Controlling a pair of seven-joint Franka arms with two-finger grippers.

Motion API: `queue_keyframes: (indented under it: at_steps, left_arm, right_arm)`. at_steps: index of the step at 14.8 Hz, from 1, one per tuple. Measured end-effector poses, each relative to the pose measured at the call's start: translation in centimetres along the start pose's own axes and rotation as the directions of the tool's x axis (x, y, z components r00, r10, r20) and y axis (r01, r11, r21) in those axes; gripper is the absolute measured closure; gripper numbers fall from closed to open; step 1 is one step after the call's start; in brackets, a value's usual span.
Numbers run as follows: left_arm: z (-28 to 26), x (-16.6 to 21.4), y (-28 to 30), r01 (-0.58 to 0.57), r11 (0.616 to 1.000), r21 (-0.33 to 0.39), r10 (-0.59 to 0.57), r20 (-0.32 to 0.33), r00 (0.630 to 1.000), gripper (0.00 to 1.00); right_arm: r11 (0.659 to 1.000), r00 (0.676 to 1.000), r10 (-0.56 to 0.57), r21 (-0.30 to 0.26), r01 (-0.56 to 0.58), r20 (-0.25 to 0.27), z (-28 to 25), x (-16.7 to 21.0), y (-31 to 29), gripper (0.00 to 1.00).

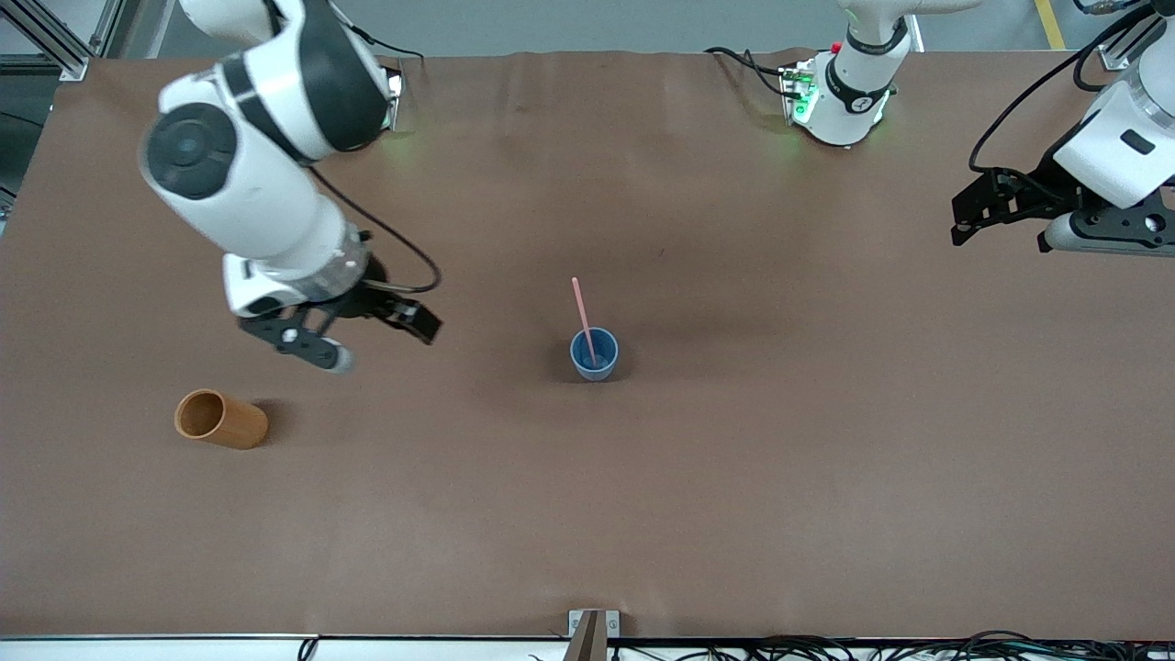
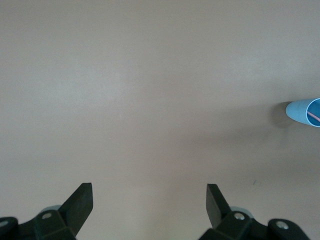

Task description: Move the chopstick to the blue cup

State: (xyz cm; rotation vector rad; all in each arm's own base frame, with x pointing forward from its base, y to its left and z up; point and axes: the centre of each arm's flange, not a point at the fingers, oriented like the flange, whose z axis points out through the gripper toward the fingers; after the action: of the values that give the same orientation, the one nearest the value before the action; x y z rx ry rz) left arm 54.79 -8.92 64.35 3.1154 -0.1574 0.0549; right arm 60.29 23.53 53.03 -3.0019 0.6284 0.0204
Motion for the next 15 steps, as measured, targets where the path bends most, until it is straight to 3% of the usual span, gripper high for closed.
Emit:
queue_keyframes:
  at_steps: [6, 12, 15]
  left_arm:
    - [0.0, 0.0, 0.0, -0.006, 1.0, 0.0, 0.006, 0.0, 1.0, 0.0]
    - [0.0, 0.0, -0.1, -0.006, 1.0, 0.0, 0.006, 0.0, 1.0, 0.0]
    - [0.0, 0.0, -0.1, -0.006, 1.0, 0.0, 0.006, 0.0, 1.0, 0.0]
  right_arm:
    - [0.997, 0.999, -0.037, -0.067, 0.037, -0.001, -0.5, 4.7, 12.9, 0.0]
    - [0.996, 0.998, -0.062, -0.064, 0.061, -0.012, -2.5, 9.4, 25.4, 0.0]
    - [0.991, 0.992, -0.122, -0.058, 0.12, -0.033, -5.0, 9.7, 27.9, 0.0]
